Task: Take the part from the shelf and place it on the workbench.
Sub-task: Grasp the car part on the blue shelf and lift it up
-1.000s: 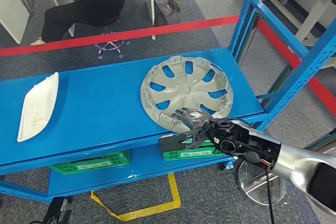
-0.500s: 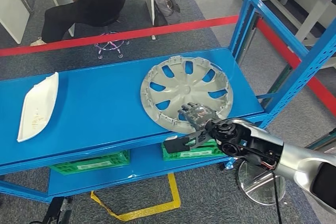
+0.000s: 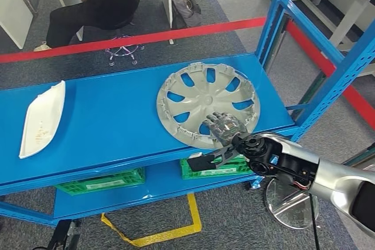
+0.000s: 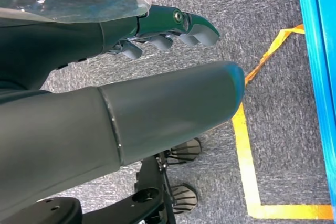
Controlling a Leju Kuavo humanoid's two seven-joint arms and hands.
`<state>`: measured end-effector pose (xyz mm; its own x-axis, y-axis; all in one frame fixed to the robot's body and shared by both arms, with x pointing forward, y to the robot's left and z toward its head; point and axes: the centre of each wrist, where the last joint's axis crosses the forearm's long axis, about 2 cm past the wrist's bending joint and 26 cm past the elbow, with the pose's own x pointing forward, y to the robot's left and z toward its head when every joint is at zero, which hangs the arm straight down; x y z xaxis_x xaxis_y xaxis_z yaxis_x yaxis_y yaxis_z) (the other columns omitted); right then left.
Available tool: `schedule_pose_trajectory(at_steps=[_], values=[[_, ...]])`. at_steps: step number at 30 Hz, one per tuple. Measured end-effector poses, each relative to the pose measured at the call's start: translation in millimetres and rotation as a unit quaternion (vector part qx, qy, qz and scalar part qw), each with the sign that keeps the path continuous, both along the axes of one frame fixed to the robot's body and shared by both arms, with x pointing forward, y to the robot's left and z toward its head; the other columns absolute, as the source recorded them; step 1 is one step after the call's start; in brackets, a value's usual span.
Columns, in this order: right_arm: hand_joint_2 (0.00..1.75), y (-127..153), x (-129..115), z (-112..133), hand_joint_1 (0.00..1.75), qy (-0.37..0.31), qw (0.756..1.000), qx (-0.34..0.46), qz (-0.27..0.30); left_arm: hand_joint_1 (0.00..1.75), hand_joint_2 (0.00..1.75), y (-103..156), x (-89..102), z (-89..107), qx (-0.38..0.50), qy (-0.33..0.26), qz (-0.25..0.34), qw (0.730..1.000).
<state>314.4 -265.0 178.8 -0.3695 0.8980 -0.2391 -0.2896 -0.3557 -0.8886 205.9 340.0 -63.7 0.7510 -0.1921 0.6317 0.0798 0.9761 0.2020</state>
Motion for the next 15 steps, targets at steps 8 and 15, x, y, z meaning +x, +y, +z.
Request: schedule_pose_trajectory(at_steps=[8, 15], values=[[1.75, -1.2, -0.5, -0.9, 0.0, 0.001, 1.0, -0.002, 0.0, 0.0, 0.0, 0.0, 0.1, 0.0, 0.0, 0.0, 0.0, 1.0], [1.75, -1.8, -2.9, -4.9, 0.0, 0.003, 1.0, 0.003, 0.002, 0.0, 0.0, -0.2, 0.2, 0.1, 0.0, 0.0, -0.001, 1.0]])
